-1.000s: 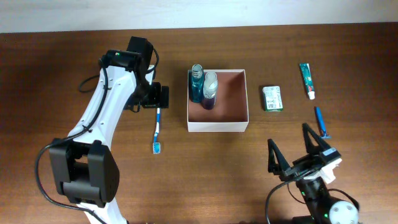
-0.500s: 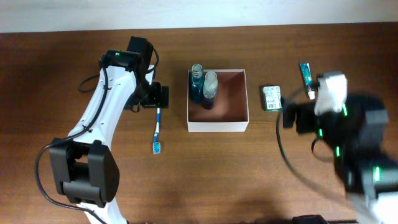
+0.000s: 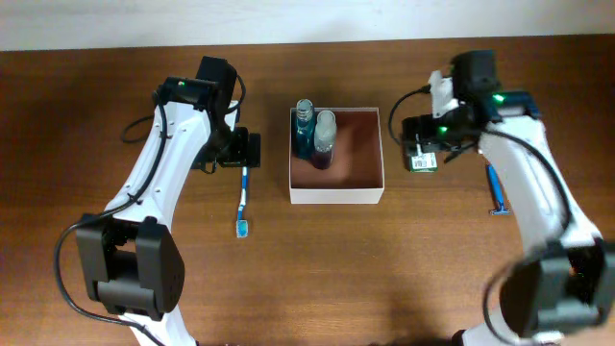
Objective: Pack container
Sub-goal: 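Move the right gripper down over the green soap bar, then close the right gripper on the soap bar and lift it, then carry the soap bar into the box's right side and release, then move the right gripper over the blue razor, then grasp the blue razor handle with the right gripper and lift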
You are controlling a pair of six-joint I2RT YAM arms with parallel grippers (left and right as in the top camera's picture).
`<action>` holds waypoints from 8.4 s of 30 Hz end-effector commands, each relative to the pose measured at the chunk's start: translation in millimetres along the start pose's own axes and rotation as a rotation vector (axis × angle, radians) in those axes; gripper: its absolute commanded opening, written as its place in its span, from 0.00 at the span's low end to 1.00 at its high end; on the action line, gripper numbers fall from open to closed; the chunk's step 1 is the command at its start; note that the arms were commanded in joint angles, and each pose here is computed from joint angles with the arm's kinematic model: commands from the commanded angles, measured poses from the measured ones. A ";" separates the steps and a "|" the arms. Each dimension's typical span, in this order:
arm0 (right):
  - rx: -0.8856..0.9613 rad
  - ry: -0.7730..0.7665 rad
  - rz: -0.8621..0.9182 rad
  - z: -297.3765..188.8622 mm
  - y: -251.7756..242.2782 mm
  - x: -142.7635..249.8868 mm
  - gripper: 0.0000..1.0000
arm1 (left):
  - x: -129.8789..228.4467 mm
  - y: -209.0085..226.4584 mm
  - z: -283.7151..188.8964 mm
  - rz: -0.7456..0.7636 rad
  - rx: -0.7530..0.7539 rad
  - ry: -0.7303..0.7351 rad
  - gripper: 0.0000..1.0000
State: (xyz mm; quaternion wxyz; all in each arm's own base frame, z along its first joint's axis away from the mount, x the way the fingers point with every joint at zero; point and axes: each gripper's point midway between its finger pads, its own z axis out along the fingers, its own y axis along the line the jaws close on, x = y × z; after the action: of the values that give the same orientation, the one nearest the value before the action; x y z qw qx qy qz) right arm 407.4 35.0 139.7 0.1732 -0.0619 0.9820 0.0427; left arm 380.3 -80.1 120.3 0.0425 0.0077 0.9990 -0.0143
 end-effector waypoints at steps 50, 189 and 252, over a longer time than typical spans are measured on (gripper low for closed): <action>0.064 0.162 0.060 131.1 -49.9 16.1 0.99 | 0.3 0.3 -4.5 0.001 0.002 -0.012 0.99; 0.242 0.400 0.235 59.5 -163.0 83.6 0.99 | 0.2 0.1 -4.5 0.002 0.002 -0.013 0.99; -0.445 0.192 0.401 -27.4 -62.9 -8.4 0.04 | 0.2 0.1 -4.5 0.002 0.002 -0.013 0.99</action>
State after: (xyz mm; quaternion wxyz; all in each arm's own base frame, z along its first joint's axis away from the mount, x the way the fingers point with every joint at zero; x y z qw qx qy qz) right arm 392.8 -76.3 119.7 0.0049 0.1156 0.9778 0.1745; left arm 380.6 -80.1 120.3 0.0431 0.0077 0.9989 -0.0144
